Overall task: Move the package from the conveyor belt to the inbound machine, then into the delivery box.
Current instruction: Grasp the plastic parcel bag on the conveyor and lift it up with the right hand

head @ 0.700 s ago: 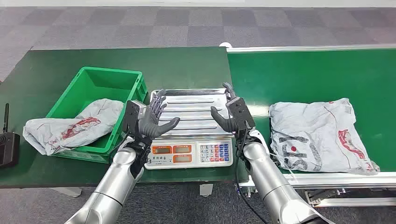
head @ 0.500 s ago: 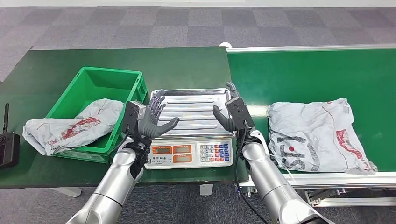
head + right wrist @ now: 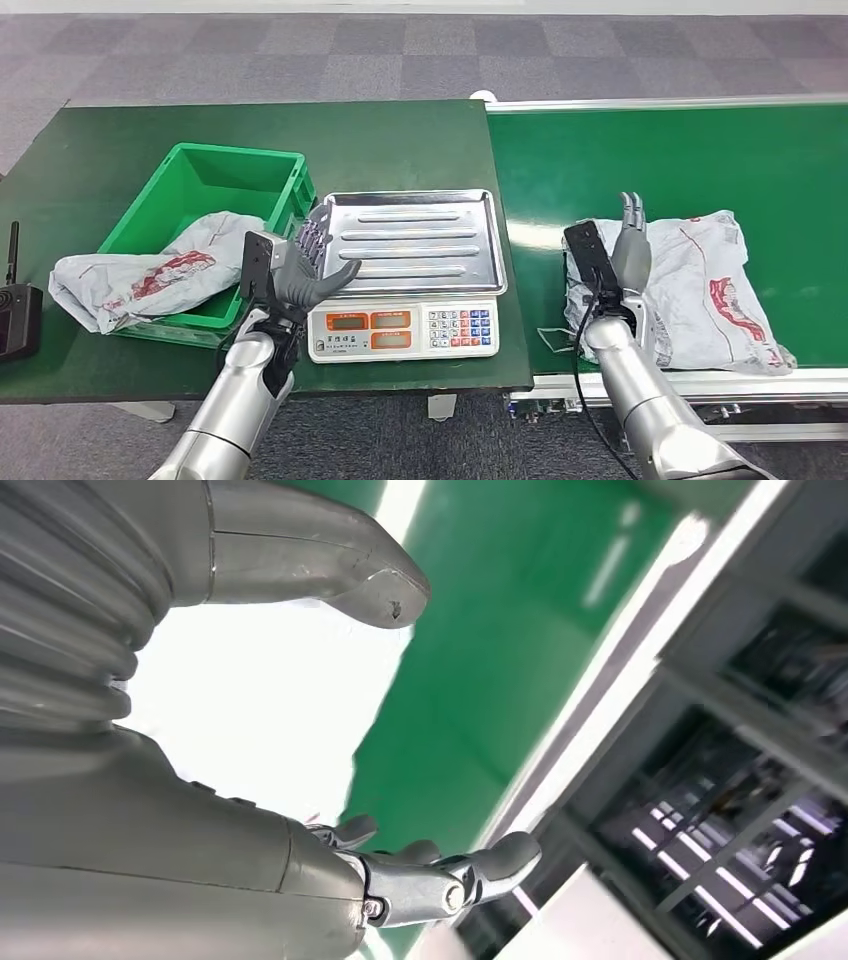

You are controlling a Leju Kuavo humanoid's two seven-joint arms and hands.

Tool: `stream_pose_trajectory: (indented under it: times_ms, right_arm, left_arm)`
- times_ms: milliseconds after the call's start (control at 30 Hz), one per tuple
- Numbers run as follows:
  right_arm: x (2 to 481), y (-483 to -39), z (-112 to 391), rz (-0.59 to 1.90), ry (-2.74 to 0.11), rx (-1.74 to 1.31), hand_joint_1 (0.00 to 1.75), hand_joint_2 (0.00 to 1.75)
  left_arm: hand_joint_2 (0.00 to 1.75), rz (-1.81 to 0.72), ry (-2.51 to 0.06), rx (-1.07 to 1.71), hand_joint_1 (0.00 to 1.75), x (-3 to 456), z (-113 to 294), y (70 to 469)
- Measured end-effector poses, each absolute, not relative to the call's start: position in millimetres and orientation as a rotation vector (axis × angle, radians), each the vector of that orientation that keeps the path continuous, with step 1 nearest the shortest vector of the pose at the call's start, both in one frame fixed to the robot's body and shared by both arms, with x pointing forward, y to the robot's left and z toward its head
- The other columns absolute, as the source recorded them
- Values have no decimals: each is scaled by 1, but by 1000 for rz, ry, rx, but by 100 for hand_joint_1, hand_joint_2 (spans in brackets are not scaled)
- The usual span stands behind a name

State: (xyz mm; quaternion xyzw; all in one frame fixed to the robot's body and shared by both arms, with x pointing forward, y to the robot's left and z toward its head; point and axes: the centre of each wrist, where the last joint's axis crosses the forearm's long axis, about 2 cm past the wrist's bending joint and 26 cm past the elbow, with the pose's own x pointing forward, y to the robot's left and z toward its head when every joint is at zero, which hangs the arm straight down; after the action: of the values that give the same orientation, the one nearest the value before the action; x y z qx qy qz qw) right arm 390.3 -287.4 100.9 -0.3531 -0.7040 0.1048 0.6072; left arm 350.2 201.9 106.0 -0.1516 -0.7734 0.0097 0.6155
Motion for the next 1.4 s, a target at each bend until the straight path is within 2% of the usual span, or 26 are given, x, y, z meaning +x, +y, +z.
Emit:
stream_pose_trajectory:
  times_ms: [67, 233, 333, 500, 733, 1067, 1200, 1333, 1400]
  right_arm:
    - [388, -296, 98, 278, -1587, -877, 0, 175]
    - [376, -318, 87, 546, -1451, -1150, 0, 175]
    - [367, -331, 78, 542, -1367, -1203, 0, 175]
    - [352, -339, 56, 416, -1204, -1062, 0, 175]
    - [306, -331, 5, 327, -907, -854, 0, 175]
    - [293, -326, -9, 254, -828, -702, 0, 175]
    - [293, -327, -11, 196, -865, -580, 19, 175]
    - [293, -329, -11, 168, -884, -540, 175, 175]
    - [294, -330, -10, 164, -890, -537, 175, 175]
  left_arm:
    - [175, 27, -1782, -347, 0, 350, 106, 203]
    - [175, 32, -1778, -348, 0, 348, 103, 205]
    - [175, 29, -1776, -353, 0, 346, 102, 205]
    - [175, 21, -1782, -354, 0, 344, 100, 205]
    - [175, -35, -1822, -255, 0, 337, 100, 208]
    - [175, -48, -1848, -286, 0, 334, 106, 207]
    - [175, -59, -1859, -314, 0, 333, 107, 206]
    - [175, -63, -1865, -329, 0, 334, 109, 206]
    - [175, -64, -1865, -331, 0, 334, 109, 206]
